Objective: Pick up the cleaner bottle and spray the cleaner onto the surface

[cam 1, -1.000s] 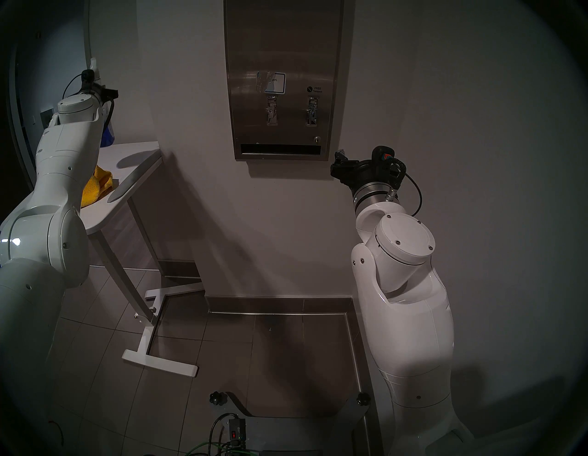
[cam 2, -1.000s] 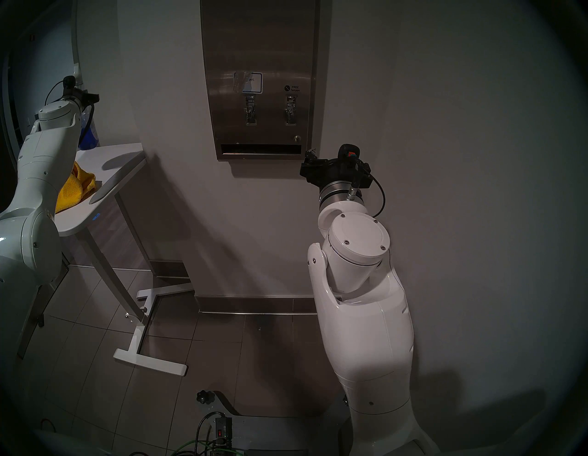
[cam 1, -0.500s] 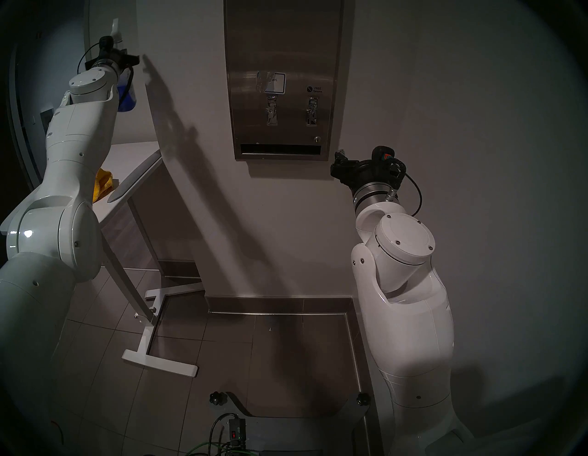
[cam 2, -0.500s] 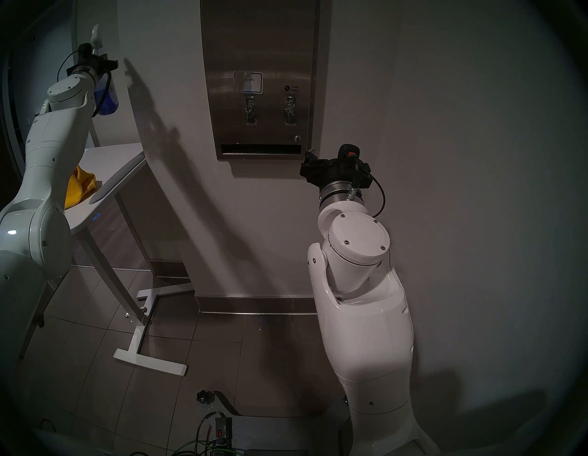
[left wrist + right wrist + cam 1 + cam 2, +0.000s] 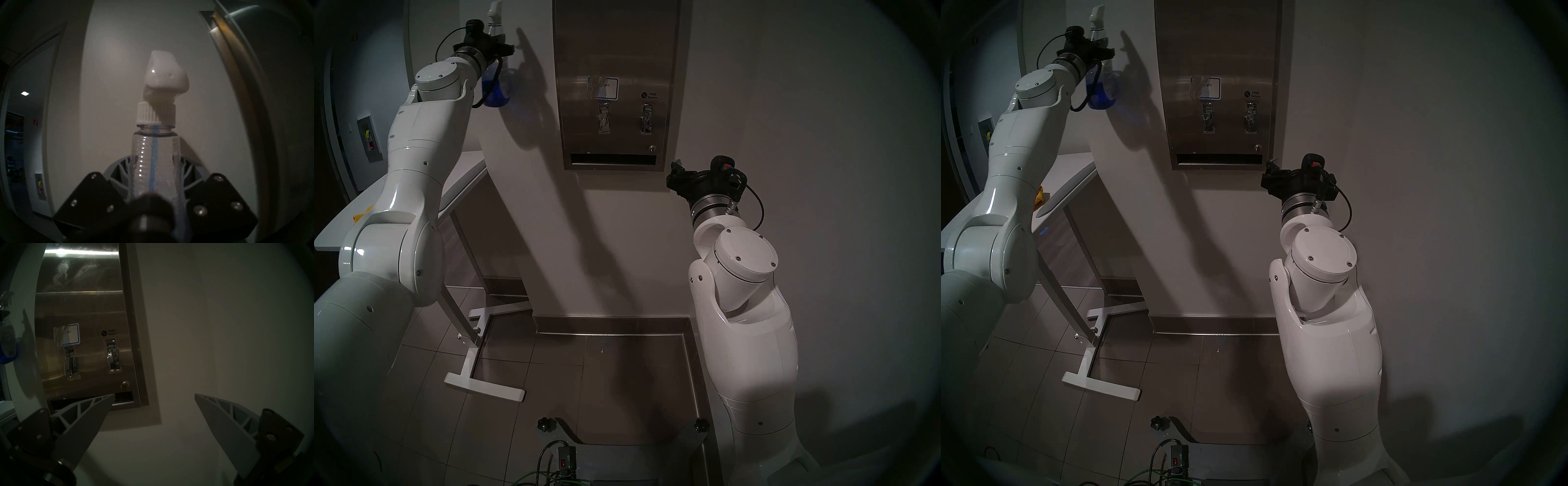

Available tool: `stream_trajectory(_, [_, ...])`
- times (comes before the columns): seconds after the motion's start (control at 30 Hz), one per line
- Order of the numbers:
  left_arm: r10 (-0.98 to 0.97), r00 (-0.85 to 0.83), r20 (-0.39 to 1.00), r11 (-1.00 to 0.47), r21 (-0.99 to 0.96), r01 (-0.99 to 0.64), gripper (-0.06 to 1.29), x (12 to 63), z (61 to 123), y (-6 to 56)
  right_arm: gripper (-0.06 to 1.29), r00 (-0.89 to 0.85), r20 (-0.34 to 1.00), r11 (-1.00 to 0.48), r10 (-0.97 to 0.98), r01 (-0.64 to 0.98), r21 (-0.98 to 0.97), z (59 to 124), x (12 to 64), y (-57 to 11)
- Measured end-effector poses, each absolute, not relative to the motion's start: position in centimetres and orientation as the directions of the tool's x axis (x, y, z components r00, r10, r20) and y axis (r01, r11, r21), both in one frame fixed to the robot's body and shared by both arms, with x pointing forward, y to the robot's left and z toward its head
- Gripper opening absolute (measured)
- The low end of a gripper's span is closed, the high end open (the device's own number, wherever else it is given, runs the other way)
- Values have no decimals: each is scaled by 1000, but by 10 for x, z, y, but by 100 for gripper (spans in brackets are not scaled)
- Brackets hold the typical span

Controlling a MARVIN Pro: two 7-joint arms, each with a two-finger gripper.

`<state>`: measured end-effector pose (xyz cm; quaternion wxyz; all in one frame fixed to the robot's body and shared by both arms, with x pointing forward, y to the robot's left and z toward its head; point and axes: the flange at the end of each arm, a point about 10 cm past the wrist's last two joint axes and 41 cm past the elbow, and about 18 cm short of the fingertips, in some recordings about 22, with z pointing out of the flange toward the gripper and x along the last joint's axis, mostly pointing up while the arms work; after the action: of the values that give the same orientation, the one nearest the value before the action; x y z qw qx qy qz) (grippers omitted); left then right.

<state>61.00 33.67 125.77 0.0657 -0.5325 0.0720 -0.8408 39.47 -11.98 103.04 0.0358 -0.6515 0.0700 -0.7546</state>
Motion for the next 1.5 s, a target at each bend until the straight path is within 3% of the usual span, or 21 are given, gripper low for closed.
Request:
stream_trajectory(0.4, [-168, -408, 897, -951, -257, -173, 34, 609, 1230, 274, 121, -145, 979, -988, -144, -38, -151, 1029, 395, -120])
stream_trajectory(1.5, [-200, -436, 878, -907, -333, -256, 34, 565, 1223, 263, 121, -135, 981, -988, -141, -39, -148, 1025, 397, -119])
